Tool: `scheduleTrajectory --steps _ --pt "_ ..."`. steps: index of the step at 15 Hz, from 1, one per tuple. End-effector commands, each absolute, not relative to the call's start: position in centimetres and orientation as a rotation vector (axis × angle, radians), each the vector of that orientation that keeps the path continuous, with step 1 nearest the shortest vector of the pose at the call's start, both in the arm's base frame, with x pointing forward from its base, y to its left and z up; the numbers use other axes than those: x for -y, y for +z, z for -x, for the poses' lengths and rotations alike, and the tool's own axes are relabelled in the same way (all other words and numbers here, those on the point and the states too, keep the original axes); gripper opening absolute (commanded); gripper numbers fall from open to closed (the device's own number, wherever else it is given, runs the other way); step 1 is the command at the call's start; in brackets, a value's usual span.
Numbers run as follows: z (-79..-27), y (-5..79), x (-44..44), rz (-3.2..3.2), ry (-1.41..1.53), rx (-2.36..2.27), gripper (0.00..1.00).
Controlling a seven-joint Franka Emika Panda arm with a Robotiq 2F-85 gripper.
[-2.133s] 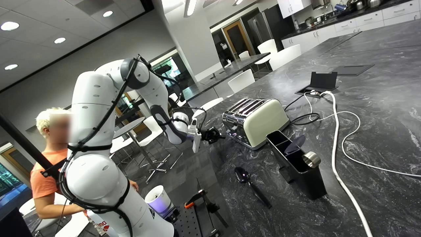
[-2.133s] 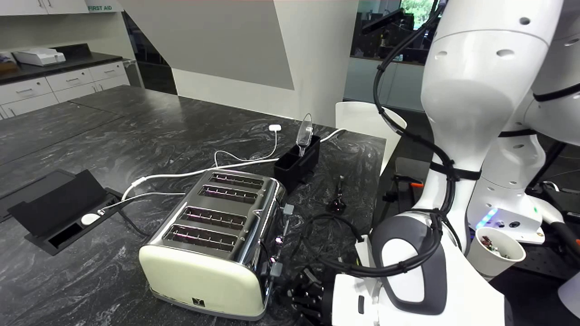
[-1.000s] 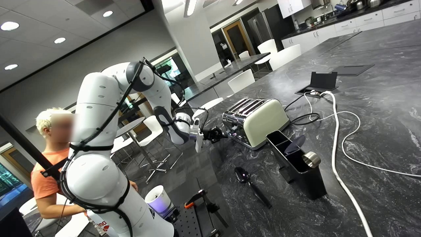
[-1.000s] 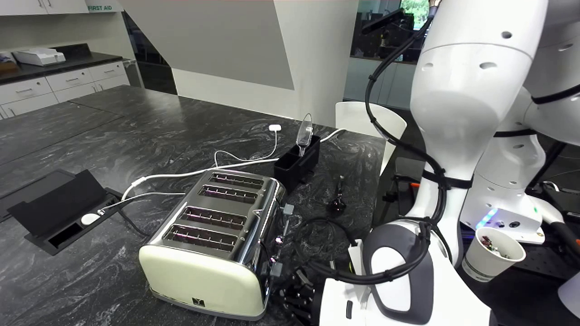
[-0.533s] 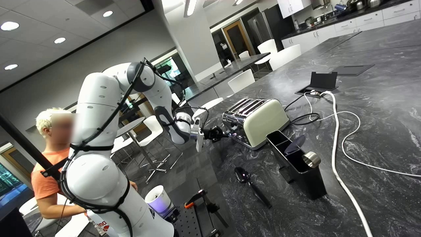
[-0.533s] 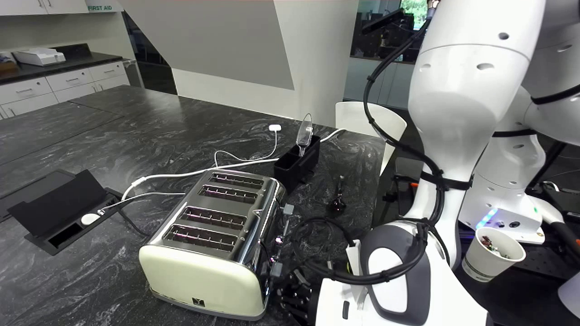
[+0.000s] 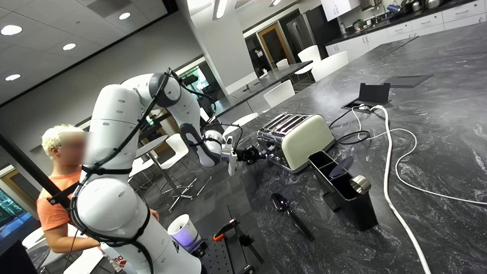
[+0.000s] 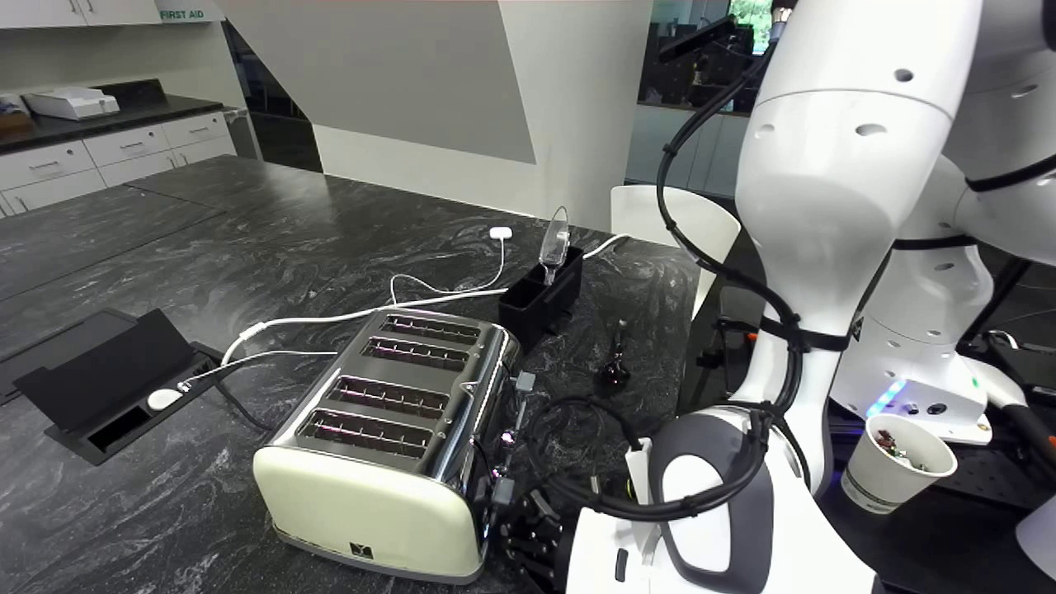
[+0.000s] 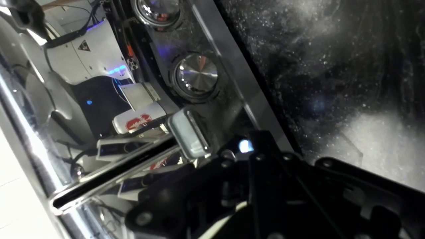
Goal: Press the left switch on the toaster
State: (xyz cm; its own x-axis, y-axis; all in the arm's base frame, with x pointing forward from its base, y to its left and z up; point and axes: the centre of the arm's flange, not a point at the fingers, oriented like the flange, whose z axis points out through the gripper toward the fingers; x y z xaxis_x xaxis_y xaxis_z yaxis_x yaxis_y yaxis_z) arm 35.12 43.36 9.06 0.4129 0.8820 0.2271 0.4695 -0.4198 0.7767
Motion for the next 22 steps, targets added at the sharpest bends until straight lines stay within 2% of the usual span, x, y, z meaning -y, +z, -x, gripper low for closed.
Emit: scheduleTrajectory --steps 1,11,22 --pt "-35.8 8.8 -43.7 -2.016 0.886 -1.114 0.0" --pt "-35.6 9.6 -43.7 -2.003 0.899 -1.117 0.0" --pt "-29.9 20.2 -39.8 -2.022 0.835 -1.015 0.0"
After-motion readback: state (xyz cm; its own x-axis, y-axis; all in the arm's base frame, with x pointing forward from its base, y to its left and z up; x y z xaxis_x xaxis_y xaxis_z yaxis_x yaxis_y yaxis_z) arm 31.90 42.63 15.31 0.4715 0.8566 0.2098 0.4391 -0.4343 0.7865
